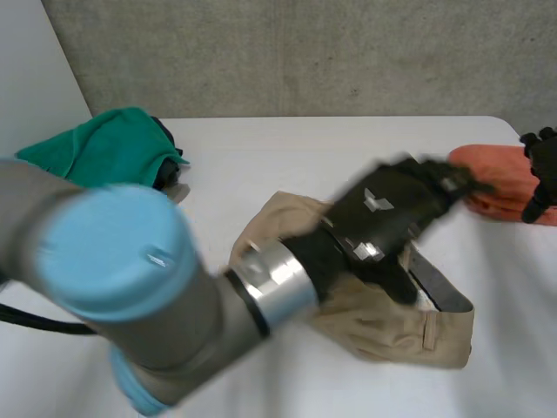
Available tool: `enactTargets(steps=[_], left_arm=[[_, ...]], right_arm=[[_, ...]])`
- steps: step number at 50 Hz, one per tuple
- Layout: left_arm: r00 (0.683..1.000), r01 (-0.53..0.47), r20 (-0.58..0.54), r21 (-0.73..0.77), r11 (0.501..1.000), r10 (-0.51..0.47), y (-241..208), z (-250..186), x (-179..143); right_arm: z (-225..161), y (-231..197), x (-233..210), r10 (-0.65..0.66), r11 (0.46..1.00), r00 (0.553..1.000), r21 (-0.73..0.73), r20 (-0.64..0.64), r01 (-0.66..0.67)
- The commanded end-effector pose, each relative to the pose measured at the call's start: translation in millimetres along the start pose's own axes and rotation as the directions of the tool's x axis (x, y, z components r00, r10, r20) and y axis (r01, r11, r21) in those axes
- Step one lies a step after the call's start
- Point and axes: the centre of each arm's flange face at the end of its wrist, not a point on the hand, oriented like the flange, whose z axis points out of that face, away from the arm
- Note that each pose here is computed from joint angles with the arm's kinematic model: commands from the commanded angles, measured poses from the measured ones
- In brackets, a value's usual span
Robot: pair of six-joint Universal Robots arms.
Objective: Fold the laundry.
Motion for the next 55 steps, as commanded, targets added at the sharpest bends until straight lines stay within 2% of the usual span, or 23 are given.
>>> enactTargets(steps=[1,6,10,14,18,21,27,33,38,40,43,44,47,48,52,55], left_arm=[[0.951,-0.101,0.303,0.111,0.989,0.063,-52.5,-39.5,-80.7],[0.898,-0.086,0.438,0.067,0.994,0.048,-50.3,-67.9,-115.9],[0.851,-0.025,0.525,-0.004,1.0,0.024,-35.9,-91.0,-135.8],[0.796,0.054,0.605,-0.074,0.996,0.002,-18.5,-112.9,-154.7],[0.763,0.109,0.647,-0.121,0.987,-0.005,-0.6,-124.6,-170.1],[0.742,0.136,0.67,-0.157,0.978,0.004,15.4,-131.0,-183.4],[0.727,0.164,0.686,-0.208,0.964,0.024,36.0,-136.5,-198.3],[0.725,0.149,0.688,-0.207,0.967,0.036,40.5,-135.1,-208.0],[0.737,0.121,0.675,-0.186,0.975,0.037,39.8,-126.3,-216.0],[0.752,0.113,0.659,-0.175,0.978,0.031,40.3,-118.9,-218.4],[0.781,0.104,0.624,-0.172,0.98,0.026,44.7,-105.6,-220.9],[0.79,0.102,0.613,-0.172,0.98,0.025,46.5,-101.8,-221.1],[0.822,0.11,0.569,-0.176,0.978,0.01,55.4,-87.4,-224.2],[0.83,0.117,0.558,-0.178,0.977,0.002,58.8,-84.0,-224.5],[0.877,0.165,0.477,-0.201,0.966,-0.051,74.4,-66.5,-217.8],[0.9,0.221,0.423,-0.225,0.949,-0.11,86.9,-56.0,-209.3]], right_arm=[[-31.9,-48.7,-27.3,0.017,0.995,0.993,0.095,0.114,-0.028],[-64.9,-80.1,-54.0,0.053,0.99,0.968,0.112,0.245,-0.083],[-95.2,-91.8,-84.8,0.095,0.994,0.911,0.011,0.401,-0.108],[-106.3,-88.8,-111.0,0.174,0.984,0.854,-0.119,0.49,-0.132],[-93.4,-82.3,-134.0,0.235,0.969,0.83,-0.184,0.506,-0.162],[-69.7,-74.8,-146.5,0.256,0.963,0.84,-0.201,0.479,-0.179],[-36.7,-50.1,-170.7,0.278,0.949,0.859,-0.263,0.429,-0.175],[-29.2,-17.9,-201.4,0.307,0.918,0.847,-0.371,0.435,-0.142],[-26.7,-22.5,-207.0,0.309,0.926,0.849,-0.341,0.428,-0.165],[-26.7,-35.9,-202.1,0.303,0.937,0.854,-0.293,0.422,-0.188],[-48.7,-72.9,-190.0,0.285,0.957,0.846,-0.186,0.451,-0.223],[-64.3,-99.5,-176.6,0.267,0.963,0.841,-0.095,0.47,-0.252],[-87.2,-125.4,-159.1,0.218,0.964,0.839,0.027,0.499,-0.266],[-102.1,-136.5,-152.2,0.164,0.961,0.835,0.107,0.525,-0.256],[-135.1,-149.5,-142.3,0.029,0.951,0.827,0.24,0.561,-0.197],[-149.9,-145.0,-137.4,-0.028,0.959,0.823,0.248,0.567,-0.138]])
